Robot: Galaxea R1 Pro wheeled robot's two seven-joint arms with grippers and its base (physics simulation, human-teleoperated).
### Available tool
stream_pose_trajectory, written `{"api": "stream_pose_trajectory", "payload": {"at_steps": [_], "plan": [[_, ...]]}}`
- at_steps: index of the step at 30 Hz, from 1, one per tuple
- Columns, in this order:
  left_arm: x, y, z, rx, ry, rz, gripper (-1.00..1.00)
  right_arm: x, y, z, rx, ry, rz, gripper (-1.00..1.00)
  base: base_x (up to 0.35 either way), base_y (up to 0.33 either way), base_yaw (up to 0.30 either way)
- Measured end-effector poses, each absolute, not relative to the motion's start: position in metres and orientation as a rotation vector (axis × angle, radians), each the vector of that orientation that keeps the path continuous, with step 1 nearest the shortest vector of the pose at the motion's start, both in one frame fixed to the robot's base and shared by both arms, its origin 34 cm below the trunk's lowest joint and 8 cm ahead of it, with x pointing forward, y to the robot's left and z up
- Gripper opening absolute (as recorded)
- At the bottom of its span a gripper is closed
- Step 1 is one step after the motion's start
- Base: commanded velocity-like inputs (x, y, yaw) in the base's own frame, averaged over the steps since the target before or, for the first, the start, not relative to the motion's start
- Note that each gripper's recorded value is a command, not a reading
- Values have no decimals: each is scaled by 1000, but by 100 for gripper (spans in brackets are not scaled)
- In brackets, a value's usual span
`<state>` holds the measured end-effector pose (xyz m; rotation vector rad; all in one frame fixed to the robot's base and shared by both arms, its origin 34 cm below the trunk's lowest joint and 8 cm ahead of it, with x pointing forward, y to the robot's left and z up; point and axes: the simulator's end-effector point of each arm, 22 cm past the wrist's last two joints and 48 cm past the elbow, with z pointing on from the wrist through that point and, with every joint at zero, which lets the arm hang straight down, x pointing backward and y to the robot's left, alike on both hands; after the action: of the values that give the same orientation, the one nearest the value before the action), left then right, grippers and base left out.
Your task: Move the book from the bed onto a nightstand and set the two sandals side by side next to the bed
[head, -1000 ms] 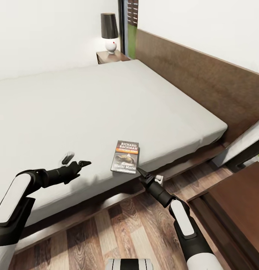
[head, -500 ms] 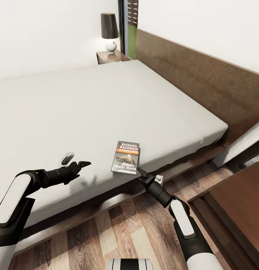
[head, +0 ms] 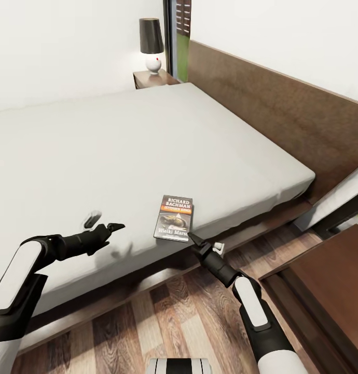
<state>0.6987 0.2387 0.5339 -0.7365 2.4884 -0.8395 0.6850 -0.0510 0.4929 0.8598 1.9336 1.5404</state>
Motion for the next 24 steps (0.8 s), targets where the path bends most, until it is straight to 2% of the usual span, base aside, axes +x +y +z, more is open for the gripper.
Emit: {"api": "stream_pose_trajectory", "payload": {"at_steps": [24], "plan": [[700, 250, 535, -773, 2468, -832, 100, 676, -27, 497, 788, 1974, 1578, 100, 0, 31, 0]]}}
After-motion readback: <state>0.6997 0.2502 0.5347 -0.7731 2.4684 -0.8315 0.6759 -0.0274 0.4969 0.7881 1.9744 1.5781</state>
